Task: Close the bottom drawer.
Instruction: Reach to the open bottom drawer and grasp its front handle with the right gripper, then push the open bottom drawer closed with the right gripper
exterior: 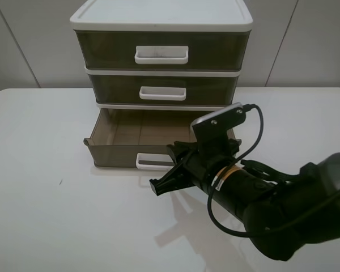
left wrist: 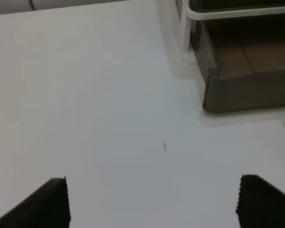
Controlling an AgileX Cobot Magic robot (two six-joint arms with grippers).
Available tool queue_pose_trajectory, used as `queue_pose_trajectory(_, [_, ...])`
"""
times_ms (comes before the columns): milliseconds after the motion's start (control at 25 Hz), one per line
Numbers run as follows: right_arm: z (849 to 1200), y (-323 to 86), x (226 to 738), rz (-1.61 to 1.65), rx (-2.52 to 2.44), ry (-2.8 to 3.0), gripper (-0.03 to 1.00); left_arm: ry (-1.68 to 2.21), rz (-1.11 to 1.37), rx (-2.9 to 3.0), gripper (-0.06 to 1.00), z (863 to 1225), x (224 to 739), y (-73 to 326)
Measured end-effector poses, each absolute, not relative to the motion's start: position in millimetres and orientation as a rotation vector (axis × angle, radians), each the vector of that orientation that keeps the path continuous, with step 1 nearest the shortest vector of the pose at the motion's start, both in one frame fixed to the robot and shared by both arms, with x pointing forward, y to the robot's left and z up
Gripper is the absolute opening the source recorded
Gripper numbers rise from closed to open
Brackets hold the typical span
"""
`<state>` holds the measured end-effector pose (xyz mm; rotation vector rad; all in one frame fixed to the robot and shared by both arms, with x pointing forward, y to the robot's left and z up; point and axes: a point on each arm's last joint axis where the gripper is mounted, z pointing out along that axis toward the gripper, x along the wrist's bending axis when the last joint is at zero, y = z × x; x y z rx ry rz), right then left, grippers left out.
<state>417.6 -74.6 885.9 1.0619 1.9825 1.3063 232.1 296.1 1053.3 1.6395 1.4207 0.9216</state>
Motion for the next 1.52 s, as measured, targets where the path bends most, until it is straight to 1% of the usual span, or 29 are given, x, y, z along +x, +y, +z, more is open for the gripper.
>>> queue_pose_trajectory(200, [877,-63,423,1.302,1.034,2.014,0.02,1.421,0.922,1.64,0.72,1053,232,296])
queue_pose_trajectory(600, [857,-53,427,1.255,1.024,2.064,0.02,1.421,0.922,1.64,0.72,1053,232,296])
queue_pose_trajectory(1080, [848,-38,439,1.264,1.046,2.04,0.02,1.421,0.922,1.64,0.72,1053,232,296])
queue_pose_trajectory(1520, [848,-40,446,1.252,1.095,1.999,0.02,1.421,0.922,1.64,0.72,1053,232,296])
